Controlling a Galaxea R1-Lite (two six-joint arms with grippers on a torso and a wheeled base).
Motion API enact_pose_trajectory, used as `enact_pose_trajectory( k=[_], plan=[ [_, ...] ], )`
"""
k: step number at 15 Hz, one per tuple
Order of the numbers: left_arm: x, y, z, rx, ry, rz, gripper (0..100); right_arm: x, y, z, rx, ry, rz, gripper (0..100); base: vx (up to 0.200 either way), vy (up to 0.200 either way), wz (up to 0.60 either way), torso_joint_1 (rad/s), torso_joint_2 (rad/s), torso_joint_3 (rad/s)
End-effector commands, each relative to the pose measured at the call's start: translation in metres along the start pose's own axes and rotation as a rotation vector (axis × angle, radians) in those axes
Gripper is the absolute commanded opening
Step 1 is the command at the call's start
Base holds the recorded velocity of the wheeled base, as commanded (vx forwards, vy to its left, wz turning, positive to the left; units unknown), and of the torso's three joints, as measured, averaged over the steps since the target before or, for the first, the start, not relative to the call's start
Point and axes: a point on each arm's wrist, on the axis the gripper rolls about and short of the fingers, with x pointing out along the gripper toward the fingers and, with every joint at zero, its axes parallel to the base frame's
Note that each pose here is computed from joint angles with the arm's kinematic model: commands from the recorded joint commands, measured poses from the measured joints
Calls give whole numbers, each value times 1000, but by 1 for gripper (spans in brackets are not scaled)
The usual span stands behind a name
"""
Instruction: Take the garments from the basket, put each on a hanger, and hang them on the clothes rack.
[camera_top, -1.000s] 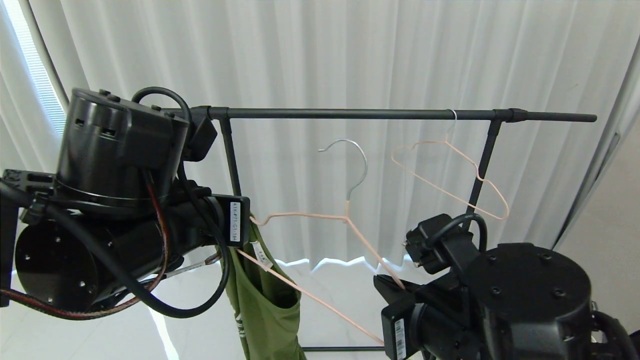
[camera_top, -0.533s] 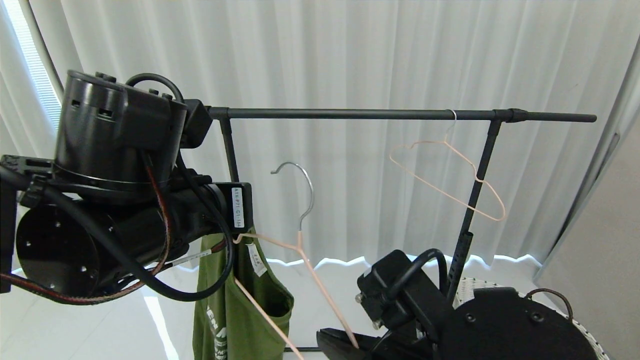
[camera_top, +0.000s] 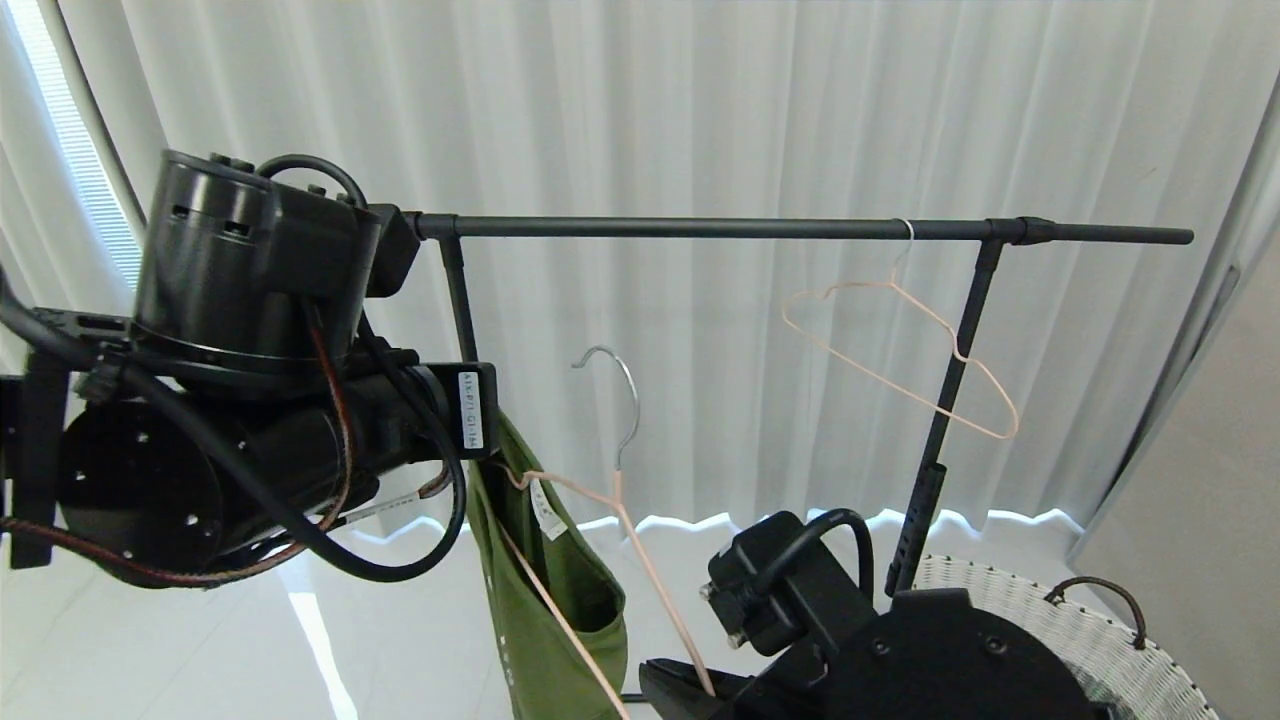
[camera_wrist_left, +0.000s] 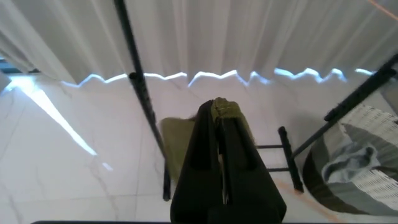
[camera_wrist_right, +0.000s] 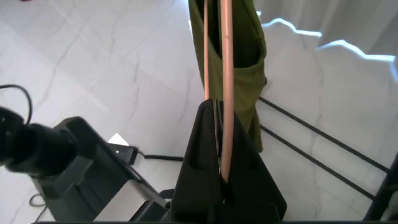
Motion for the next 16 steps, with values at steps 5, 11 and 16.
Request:
enact_pose_trajectory(
  k=[5,11,16],
  plan=[
    [34,-4,7,3,4,148,0,-15,-7,15,15,-82,-53,0,0,0,0,0,0,0],
    [38,-6,7,8,7,160,0,-13,-9,16,-25,-90,-80,0,0,0,0,0,0,0],
    [15,-2,9,17,7,135,0,7,-15,11,-39,-65,-124,0,0,0,0,0,0,0]
  ],
)
